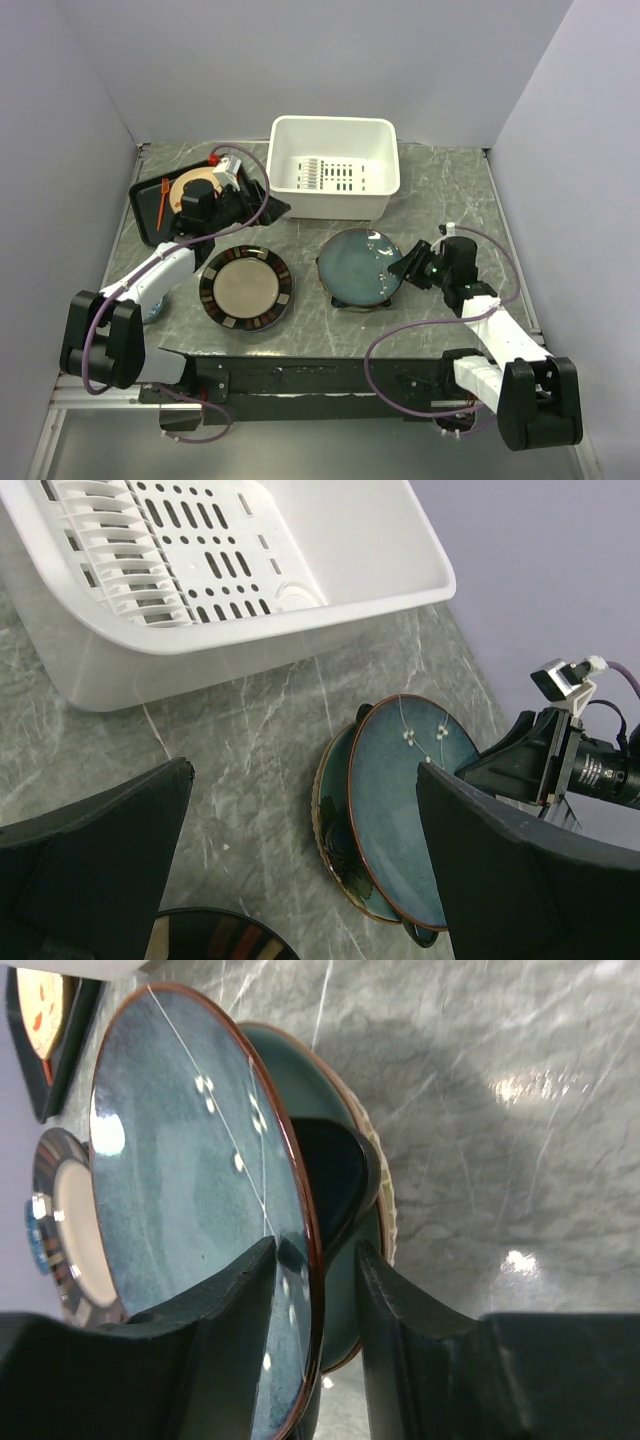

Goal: Place the plates into the plastic bin on the countertop
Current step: Pick up the plate at the center of the board.

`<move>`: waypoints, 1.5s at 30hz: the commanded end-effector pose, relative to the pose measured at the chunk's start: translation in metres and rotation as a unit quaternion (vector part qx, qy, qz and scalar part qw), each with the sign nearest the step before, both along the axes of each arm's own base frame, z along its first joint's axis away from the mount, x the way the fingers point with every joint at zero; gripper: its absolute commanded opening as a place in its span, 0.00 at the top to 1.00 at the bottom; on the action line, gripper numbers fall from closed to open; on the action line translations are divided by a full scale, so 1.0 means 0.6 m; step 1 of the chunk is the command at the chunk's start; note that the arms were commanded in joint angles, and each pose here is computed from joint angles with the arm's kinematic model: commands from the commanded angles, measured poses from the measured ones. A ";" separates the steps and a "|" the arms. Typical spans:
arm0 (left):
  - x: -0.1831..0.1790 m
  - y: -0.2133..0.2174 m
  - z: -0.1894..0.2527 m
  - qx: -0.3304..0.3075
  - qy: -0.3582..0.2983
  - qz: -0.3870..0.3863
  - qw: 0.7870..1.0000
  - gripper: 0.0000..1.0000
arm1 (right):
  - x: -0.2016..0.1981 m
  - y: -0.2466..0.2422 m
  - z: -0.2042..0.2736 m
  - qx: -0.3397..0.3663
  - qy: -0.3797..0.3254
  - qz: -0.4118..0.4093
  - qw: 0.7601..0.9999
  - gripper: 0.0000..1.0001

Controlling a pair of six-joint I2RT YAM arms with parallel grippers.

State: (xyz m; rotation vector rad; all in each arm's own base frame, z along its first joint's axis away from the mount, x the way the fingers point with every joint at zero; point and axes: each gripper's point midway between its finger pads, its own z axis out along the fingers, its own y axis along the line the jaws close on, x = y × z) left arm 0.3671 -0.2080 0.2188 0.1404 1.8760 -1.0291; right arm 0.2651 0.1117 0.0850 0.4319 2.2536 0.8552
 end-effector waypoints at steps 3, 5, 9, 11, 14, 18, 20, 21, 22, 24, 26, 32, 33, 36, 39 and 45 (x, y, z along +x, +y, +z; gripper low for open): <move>0.006 -0.011 0.040 -0.005 -0.037 -0.016 0.999 0.01 | 0.014 0.011 0.025 0.031 -0.030 0.005 0.999 0.69; 0.007 -0.012 0.039 -0.006 -0.035 -0.016 0.999 0.01 | 0.015 0.009 0.024 0.030 -0.030 0.001 0.999 0.81; 0.007 -0.014 0.031 -0.007 -0.027 -0.020 0.999 0.01 | 0.016 0.008 0.031 0.027 -0.033 -0.002 0.999 0.97; 0.006 -0.017 0.029 -0.010 -0.026 -0.025 0.999 0.01 | 0.016 0.002 0.035 0.021 -0.037 -0.009 0.999 1.00; 0.003 -0.020 0.022 -0.010 -0.021 -0.031 0.999 0.01 | 0.017 -0.002 0.042 0.015 -0.044 -0.015 0.999 1.00; 0.000 -0.025 0.014 -0.012 -0.018 -0.036 0.999 0.01 | 0.015 -0.006 0.051 0.013 -0.050 -0.019 0.998 1.00; -0.002 -0.027 0.009 -0.011 -0.015 -0.041 0.999 0.01 | 0.015 -0.007 0.058 0.014 -0.059 -0.020 0.998 1.00; -0.003 -0.029 0.007 -0.009 -0.015 -0.044 0.999 0.01 | 0.015 -0.006 0.062 0.016 -0.062 -0.019 0.998 1.00; -0.003 -0.030 0.007 -0.008 -0.014 -0.046 0.999 0.01 | 0.015 -0.005 0.065 0.017 -0.064 -0.017 0.998 1.00; -0.004 -0.032 0.005 -0.006 -0.014 -0.049 0.999 0.01 | 0.015 -0.003 0.070 0.021 -0.070 -0.015 0.997 1.00; -0.009 -0.034 0.003 -0.008 -0.017 -0.049 0.999 0.01 | 0.015 -0.002 0.076 0.025 -0.075 -0.013 0.997 1.00; -0.014 -0.043 -0.002 -0.002 -0.014 -0.063 0.998 0.01 | 0.011 0.003 0.092 0.036 -0.086 -0.006 0.996 1.00; -0.015 -0.046 -0.003 -0.002 -0.014 -0.067 0.998 0.01 | 0.011 0.003 0.096 0.038 -0.089 -0.005 0.995 1.00; -0.019 -0.054 -0.008 -0.001 -0.011 -0.077 0.997 0.01 | 0.015 0.007 0.112 0.045 -0.106 0.001 0.993 1.00; -0.023 -0.061 -0.014 0.001 -0.007 -0.087 0.996 0.01 | 0.015 0.008 0.121 0.048 -0.114 0.004 0.992 1.00; -0.029 -0.077 -0.021 0.001 -0.004 -0.109 0.994 0.01 | 0.014 0.012 0.135 0.058 -0.126 0.010 0.990 1.00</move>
